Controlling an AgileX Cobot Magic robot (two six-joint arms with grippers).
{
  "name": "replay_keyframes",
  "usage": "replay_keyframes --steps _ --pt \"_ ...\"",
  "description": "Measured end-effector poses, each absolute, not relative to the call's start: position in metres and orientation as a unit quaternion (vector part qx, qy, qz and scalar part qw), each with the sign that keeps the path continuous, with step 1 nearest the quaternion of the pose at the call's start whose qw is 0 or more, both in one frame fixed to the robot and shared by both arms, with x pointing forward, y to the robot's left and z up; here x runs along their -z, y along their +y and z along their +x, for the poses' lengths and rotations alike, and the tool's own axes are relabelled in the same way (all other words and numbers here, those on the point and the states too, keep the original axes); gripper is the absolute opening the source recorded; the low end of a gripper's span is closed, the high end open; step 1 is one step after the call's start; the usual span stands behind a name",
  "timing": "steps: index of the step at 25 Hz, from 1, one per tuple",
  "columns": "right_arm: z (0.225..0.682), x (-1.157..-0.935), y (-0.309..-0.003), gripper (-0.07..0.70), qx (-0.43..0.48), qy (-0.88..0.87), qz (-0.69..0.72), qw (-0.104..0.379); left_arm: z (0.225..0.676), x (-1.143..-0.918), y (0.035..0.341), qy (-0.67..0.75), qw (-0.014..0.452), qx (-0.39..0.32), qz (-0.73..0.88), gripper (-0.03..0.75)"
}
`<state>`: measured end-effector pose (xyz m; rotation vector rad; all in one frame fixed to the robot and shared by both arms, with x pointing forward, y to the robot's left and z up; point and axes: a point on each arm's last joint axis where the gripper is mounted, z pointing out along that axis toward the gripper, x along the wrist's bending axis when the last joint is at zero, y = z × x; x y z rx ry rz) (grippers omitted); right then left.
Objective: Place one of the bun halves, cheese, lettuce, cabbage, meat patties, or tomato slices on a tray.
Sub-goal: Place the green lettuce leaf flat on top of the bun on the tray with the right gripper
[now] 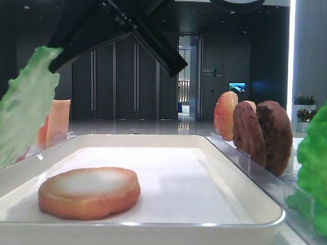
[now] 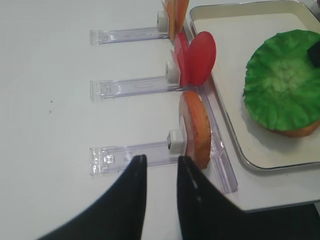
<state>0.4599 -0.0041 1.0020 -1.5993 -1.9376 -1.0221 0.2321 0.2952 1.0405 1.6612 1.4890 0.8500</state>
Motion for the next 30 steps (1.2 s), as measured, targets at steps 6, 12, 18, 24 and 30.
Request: replay_keyframes --steps 6,12,18,24,30 --pt "0.462 -0.992 -0.002 0.017 0.359 -0.701 -0.581 0.209 0.232 -1.041 0.295 0.580 0.368 -0.331 0.647 0.160" --pt "0.468 -0.987 -0.006 0.017 0.353 -0.706 -0.581 0.199 0.232 -1.041 0.295 0.580 0.368 -0.331 0.647 0.160" --pt "0.475 -0.985 -0.014 0.017 0.346 -0.716 -0.578 0.184 0.232 -1.041 0.295 0.580 0.368 -0.331 0.647 0.160" --pt "0.476 -0.981 -0.020 0.017 0.321 -0.729 -0.580 0.168 0.232 -1.041 0.295 0.580 0.368 -0.331 0.647 0.160" --pt "0.477 -0.978 -0.024 0.017 0.305 -0.740 -0.580 0.151 0.232 -1.041 0.295 0.580 0.368 -0.331 0.647 0.160"
